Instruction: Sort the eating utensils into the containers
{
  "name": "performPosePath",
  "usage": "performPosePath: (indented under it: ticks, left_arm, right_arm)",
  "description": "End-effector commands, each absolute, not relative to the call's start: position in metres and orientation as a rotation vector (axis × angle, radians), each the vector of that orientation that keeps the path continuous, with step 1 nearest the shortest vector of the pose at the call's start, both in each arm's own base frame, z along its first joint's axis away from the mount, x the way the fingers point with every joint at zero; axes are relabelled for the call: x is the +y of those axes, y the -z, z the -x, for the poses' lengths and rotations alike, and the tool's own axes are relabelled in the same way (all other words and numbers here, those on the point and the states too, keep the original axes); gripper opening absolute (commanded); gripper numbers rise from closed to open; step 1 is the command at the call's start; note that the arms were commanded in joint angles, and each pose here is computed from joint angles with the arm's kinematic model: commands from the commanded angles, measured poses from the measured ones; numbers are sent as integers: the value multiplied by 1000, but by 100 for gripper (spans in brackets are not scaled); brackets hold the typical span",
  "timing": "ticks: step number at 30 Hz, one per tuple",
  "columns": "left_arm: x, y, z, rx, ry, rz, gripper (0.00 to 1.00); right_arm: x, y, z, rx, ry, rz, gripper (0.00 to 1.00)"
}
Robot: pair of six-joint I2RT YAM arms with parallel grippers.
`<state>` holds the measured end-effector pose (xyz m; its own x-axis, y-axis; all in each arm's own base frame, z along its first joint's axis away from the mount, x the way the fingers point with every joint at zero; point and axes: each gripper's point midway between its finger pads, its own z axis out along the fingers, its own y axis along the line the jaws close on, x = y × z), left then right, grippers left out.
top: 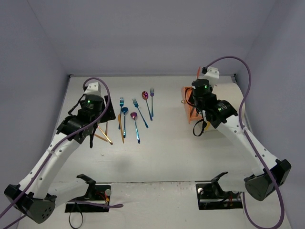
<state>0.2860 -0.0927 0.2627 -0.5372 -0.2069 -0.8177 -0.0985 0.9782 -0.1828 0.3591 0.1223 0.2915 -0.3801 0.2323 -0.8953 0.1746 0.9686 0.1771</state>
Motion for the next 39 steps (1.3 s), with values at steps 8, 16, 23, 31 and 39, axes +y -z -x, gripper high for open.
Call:
performPosePath:
  ticks: [8, 16, 23, 31, 39]
  left_arm:
    - [-98, -240, -298, 2212, 102, 192, 65]
    - [-103, -226, -301, 2258, 104, 189, 65]
    - [-110, -212, -304, 2304, 113, 197, 65]
    - [-127, -182, -313, 2406, 136, 172, 65]
    - [-152, -133, -334, 2545, 215, 162, 56]
  right_arm:
    - [95, -237, -357, 2101, -88, -377, 0]
    - [103, -244, -357, 2093, -150, -390, 11]
    - [97, -271, -354, 2027, -154, -384, 39]
    - [88, -320, -356, 1924, -114, -303, 43]
    - [83, -341, -352, 1879, -96, -257, 44]
